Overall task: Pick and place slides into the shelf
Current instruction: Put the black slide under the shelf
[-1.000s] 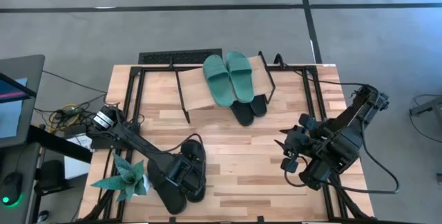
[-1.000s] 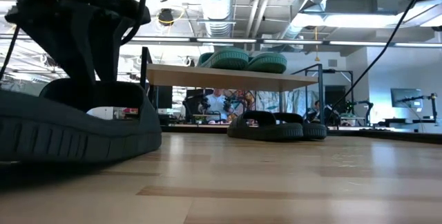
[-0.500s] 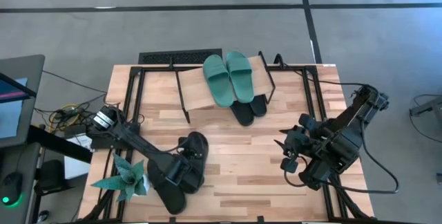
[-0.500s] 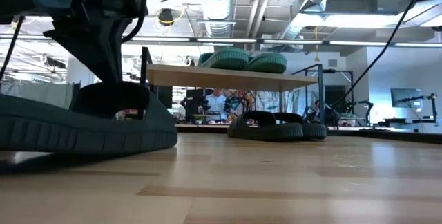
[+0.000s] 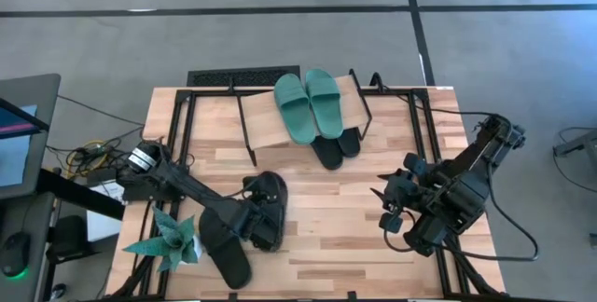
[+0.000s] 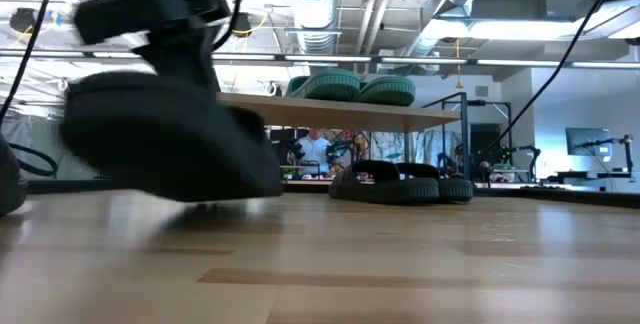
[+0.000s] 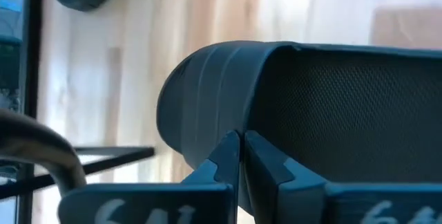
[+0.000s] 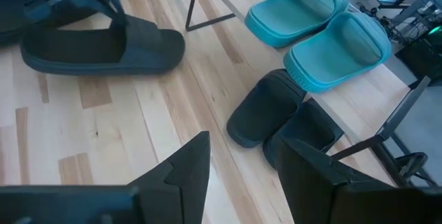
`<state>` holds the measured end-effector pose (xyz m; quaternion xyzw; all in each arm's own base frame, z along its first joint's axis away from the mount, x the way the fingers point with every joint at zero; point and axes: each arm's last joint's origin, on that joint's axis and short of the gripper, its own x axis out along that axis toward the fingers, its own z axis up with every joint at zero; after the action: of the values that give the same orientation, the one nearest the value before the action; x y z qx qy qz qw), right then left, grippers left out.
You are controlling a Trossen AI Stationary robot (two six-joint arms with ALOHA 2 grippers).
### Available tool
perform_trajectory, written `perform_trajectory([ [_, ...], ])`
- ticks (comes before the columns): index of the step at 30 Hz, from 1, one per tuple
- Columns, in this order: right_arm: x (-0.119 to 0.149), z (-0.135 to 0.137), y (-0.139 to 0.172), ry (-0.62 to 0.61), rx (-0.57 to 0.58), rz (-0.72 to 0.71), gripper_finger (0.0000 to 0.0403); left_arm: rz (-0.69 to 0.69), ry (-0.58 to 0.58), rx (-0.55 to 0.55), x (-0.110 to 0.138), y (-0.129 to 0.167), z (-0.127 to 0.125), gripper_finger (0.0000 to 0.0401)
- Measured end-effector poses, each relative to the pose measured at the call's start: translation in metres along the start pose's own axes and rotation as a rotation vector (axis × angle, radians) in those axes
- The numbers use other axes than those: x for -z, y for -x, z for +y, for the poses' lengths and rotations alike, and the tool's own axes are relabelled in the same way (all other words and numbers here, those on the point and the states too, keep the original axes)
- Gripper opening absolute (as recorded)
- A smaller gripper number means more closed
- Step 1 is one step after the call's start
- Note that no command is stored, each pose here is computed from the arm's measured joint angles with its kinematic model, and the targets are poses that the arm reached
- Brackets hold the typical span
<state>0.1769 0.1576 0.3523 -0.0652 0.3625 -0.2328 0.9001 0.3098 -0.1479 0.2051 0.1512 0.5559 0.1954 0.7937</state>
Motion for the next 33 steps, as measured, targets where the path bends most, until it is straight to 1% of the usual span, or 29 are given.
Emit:
perform_trajectory([
  [5,0.000,0.000,0.000,0.002,0.002,0.001,0.0154,-0.041,0.048,-0.020,-0.016,-0.004,0.013,0.0000],
  [10,0.000,0.000,0.000,0.002,0.002,0.001,0.0154,-0.070,0.028,0.021,-0.026,-0.011,0.019,0.0000],
  [17,0.000,0.000,0.000,0.003,0.002,0.001,0.0154,-0.113,0.062,0.068,-0.039,-0.020,0.028,0.0000],
  [23,0.001,-0.001,0.000,0.010,0.007,0.004,0.0154,-0.094,0.038,0.116,-0.044,-0.037,0.019,0.0000],
  [27,0.001,-0.001,0.000,0.013,0.009,0.005,0.0154,-0.100,0.043,0.103,-0.046,-0.043,0.014,0.0000],
  [31,0.001,-0.002,0.000,0.009,0.012,0.007,0.0154,-0.112,0.059,0.088,-0.047,-0.044,0.016,0.0000],
  [33,0.001,-0.002,0.000,0.010,0.012,0.007,0.0154,-0.113,0.044,0.083,-0.047,-0.043,0.016,0.0003],
])
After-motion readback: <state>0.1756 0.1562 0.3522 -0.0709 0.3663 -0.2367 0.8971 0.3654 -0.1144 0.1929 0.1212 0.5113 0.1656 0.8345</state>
